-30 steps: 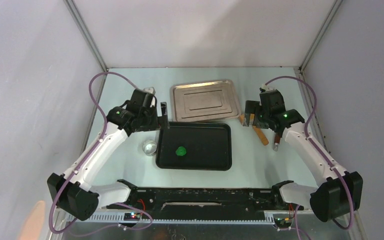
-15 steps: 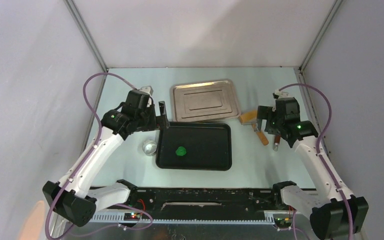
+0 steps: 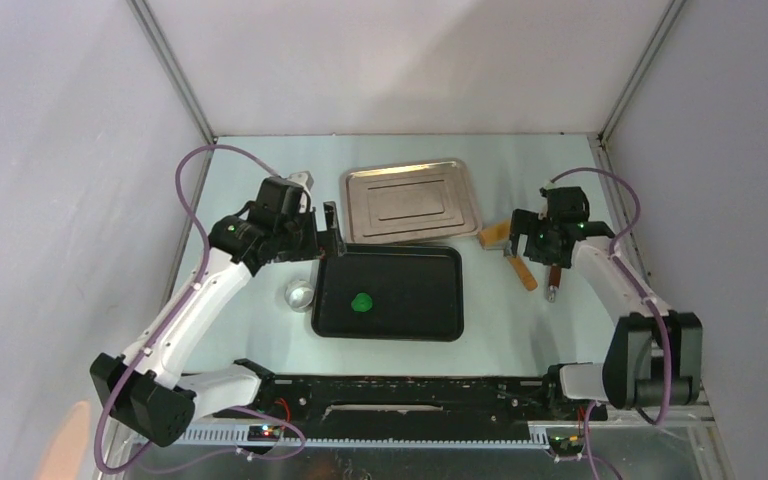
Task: Roll out the dumpling wrappers from the dough
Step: Pick up the rolling pin from the center of the board.
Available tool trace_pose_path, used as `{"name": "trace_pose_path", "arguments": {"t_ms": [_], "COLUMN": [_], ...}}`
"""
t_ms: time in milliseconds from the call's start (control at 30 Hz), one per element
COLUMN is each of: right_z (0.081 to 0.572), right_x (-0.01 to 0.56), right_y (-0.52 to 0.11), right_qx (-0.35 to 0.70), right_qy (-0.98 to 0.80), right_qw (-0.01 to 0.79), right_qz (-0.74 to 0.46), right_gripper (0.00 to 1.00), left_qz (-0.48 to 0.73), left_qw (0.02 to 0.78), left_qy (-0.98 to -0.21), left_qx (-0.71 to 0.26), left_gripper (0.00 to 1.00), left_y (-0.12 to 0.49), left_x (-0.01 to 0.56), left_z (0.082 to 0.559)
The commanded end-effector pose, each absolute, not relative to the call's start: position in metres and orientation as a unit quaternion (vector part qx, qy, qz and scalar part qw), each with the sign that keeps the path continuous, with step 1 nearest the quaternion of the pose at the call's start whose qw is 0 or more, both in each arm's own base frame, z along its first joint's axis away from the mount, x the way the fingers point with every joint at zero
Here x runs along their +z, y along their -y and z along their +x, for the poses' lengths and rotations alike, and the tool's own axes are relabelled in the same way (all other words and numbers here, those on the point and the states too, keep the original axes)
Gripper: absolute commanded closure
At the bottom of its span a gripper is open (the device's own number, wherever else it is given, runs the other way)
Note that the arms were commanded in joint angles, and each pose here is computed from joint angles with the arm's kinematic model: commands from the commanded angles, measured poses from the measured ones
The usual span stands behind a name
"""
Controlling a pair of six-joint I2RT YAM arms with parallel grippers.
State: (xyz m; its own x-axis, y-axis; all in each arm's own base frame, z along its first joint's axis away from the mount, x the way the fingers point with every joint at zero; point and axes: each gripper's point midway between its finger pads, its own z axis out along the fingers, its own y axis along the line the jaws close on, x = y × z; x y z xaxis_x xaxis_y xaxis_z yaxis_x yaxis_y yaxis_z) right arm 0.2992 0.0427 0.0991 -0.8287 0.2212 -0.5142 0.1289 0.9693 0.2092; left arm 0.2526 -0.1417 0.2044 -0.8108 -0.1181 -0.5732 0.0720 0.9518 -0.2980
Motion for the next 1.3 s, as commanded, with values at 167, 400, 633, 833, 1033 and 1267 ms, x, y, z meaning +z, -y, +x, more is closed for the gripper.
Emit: {"name": "trace_pose_path", "arguments": {"t_ms": [167,400,633,833,1033,1267], "right_z": [0.328,0.328,0.323,0.321,0.308,0.285], "right_x": [0.054,0.030,0.015,0.009,0.016,0.057], "right_y": [-0.036,-0.043,-0.057,-0.052,-0.054,-0.082], "right_qx": [0.075,0.080,0.049,0.013,0.006,0.042], "right_qy": [-0.961,-0.970,-0.979,-0.981,-0.983,-0.974], "right_qw": [0.251,0.213,0.192,0.185,0.174,0.218], "right_qz": [0.094,0.087,0.056,0.051,0.053,0.042], "right_gripper": [0.05,0.11,0.34,0.52,1.00,1.00], "left_qz": [-0.001,-0.005,-0.005,-0.001,0.004,0.012], "left_qw": [0.320,0.317,0.311,0.310,0.317,0.299], "left_qy": [-0.932,-0.934,-0.938,-0.938,-0.935,-0.934], "left_qx": [-0.173,-0.164,-0.155,-0.156,-0.158,-0.193], "left_gripper": [0.00,0.00,0.00,0.00,0.00,0.00], "left_y": [0.151,0.149,0.149,0.149,0.148,0.161], "left_x": [0.222,0.221,0.218,0.217,0.222,0.224], "left_z": [0.258,0.261,0.265,0.264,0.262,0.256]}}
